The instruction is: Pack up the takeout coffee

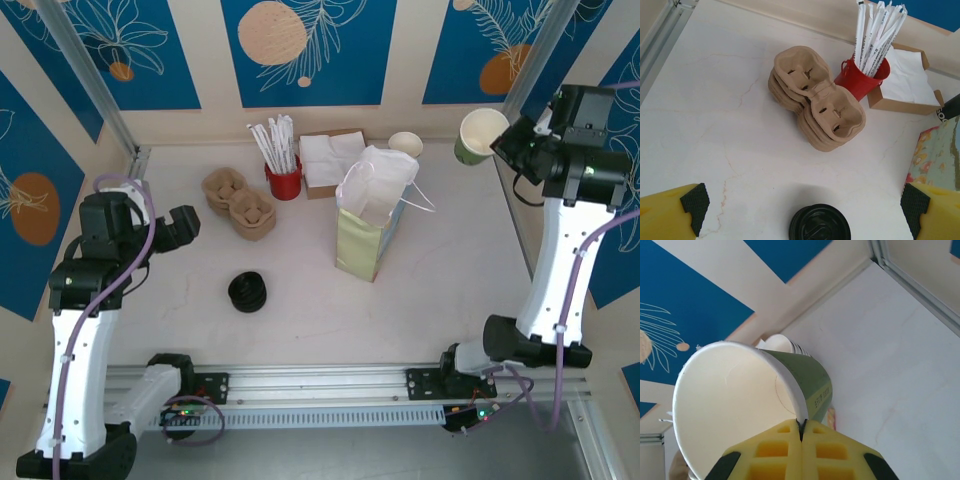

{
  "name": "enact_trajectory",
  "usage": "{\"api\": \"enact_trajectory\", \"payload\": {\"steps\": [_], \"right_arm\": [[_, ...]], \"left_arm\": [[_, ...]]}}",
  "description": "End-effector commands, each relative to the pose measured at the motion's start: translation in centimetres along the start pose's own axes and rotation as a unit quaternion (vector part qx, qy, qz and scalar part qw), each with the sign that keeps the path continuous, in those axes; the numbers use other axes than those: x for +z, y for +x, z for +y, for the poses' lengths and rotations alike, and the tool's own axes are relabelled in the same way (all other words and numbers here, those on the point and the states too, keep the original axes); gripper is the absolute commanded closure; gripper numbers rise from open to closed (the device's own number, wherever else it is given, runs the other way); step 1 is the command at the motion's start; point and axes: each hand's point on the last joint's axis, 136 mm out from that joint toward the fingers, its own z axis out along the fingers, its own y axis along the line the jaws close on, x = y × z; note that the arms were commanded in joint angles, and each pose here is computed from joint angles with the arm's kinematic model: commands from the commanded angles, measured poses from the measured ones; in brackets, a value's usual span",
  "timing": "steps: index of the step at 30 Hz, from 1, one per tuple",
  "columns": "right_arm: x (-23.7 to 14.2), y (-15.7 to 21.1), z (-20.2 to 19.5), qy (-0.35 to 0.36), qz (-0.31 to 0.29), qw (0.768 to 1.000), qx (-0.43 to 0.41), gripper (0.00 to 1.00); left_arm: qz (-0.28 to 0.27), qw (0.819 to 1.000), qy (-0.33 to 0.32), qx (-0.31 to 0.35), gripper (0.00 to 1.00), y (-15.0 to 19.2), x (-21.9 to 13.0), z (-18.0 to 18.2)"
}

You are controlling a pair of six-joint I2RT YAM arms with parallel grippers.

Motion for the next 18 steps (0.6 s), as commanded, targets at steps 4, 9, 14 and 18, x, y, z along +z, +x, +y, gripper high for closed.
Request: {"api": "enact_trajectory", "payload": {"steps": [4, 9, 14, 18], "right_arm": [[-1.9, 5.0, -2.6, 0.006, 0.038, 0.999, 0.015, 1.00], [-1.4, 9.6, -4.9, 0.019, 0.084, 0.996, 0.027, 1.00], [-1.5, 13.3, -7.5, 0.041, 0.102, 0.993, 0.033, 1.00], [-1.3, 16.7, -9.0, 0.041, 0.124, 0.990, 0.043, 1.00]], "left_arm": [[-0.004, 1.000, 0.018, 0.005, 0.01, 0.1, -1.2, -0.6], [0.001, 1.000, 0.020, 0.006, 0.01, 0.6, -1.0, -0.6], [0.016, 1.000, 0.023, -0.003, 0.00, 1.6, -0.1, -0.5], [0.025, 0.999, 0.026, -0.013, 0.01, 2.4, 0.7, -0.4]]}}
